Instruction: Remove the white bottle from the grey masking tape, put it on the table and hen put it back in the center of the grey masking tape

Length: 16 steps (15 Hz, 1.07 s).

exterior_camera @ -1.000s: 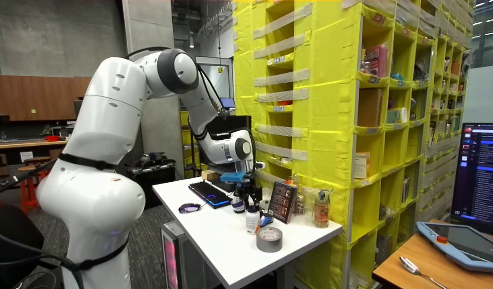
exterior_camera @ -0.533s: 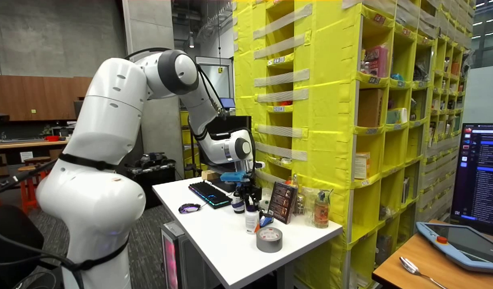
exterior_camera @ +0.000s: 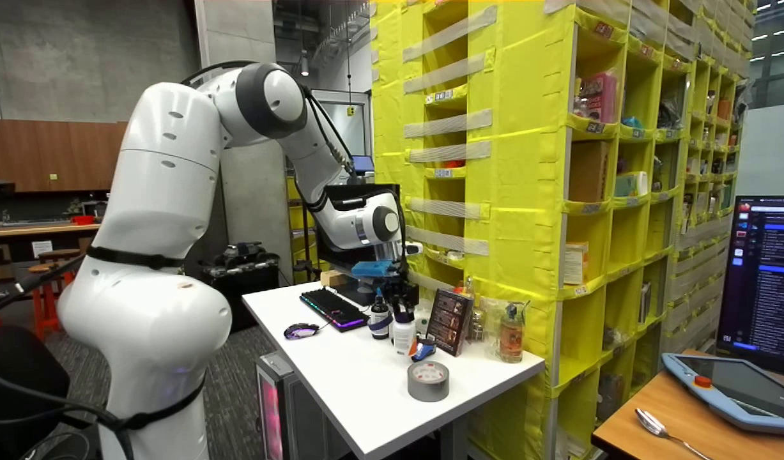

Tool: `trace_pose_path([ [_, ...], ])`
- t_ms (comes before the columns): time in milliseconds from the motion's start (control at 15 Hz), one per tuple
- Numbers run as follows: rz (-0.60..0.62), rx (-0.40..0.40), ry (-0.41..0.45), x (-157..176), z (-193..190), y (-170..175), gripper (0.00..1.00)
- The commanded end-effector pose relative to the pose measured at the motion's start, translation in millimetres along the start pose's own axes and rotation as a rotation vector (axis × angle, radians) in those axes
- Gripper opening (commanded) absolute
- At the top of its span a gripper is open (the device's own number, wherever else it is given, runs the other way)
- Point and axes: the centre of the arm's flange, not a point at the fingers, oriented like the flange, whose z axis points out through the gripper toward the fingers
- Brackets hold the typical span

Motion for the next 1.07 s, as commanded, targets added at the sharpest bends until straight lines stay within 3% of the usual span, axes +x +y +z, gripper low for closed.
trace_pose_path([
  [0,0.068,0.021,0.056,-22,-44,24,0.27],
  [400,0.189,-0.011,0.054,-39,-68,54,0.27],
  [1000,0.338,-0.041,0.049,-49,-60,81,0.27],
])
